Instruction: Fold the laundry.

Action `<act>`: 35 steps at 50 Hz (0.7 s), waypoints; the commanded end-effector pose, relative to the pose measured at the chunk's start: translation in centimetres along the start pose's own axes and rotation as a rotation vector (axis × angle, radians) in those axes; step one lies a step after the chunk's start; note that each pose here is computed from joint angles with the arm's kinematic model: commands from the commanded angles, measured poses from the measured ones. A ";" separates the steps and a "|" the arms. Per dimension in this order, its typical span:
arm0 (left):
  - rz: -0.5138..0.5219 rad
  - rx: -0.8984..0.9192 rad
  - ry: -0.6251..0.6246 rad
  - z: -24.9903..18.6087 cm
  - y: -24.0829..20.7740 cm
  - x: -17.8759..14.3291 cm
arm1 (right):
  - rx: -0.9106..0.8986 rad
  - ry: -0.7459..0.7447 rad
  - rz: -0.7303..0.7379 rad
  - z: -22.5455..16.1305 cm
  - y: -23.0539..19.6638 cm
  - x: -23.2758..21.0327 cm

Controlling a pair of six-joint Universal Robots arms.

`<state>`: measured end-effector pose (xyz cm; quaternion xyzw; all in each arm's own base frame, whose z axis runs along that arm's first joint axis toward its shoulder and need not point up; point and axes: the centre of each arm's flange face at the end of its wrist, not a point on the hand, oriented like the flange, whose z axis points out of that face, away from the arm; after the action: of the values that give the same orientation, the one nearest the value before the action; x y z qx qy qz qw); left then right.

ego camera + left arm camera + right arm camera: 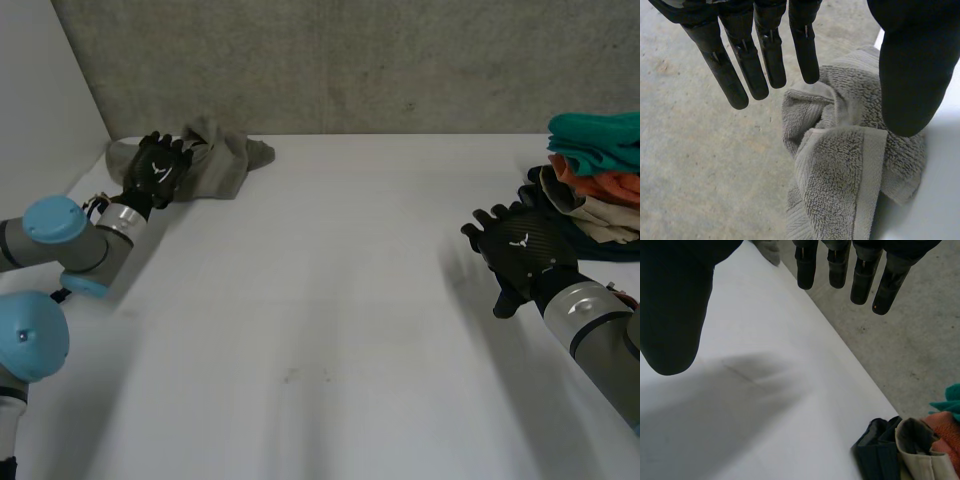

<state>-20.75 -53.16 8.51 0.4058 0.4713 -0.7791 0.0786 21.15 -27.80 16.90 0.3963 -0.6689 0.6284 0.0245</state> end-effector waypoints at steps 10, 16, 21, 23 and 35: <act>0.090 0.061 0.025 -0.2 2.0 -0.8 | -0.082 -0.003 0.033 -1.0 1.7 0.6; 0.106 0.074 0.030 -0.3 2.6 -1.0 | -0.105 0.008 0.047 -1.4 2.0 1.4; 0.134 0.098 0.056 -0.4 2.8 -0.7 | -0.116 0.024 0.052 -1.7 2.2 1.9; 0.138 0.106 0.061 -0.4 2.9 -0.6 | -0.122 0.028 0.056 -1.8 2.3 2.0; 0.146 0.143 0.096 -0.5 2.8 -0.3 | -0.141 0.053 0.041 -2.5 3.1 3.2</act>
<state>-18.80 -54.47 6.78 0.4756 0.3917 -0.7827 0.0876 16.62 -27.52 16.47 0.3606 -0.7205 0.5904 0.0469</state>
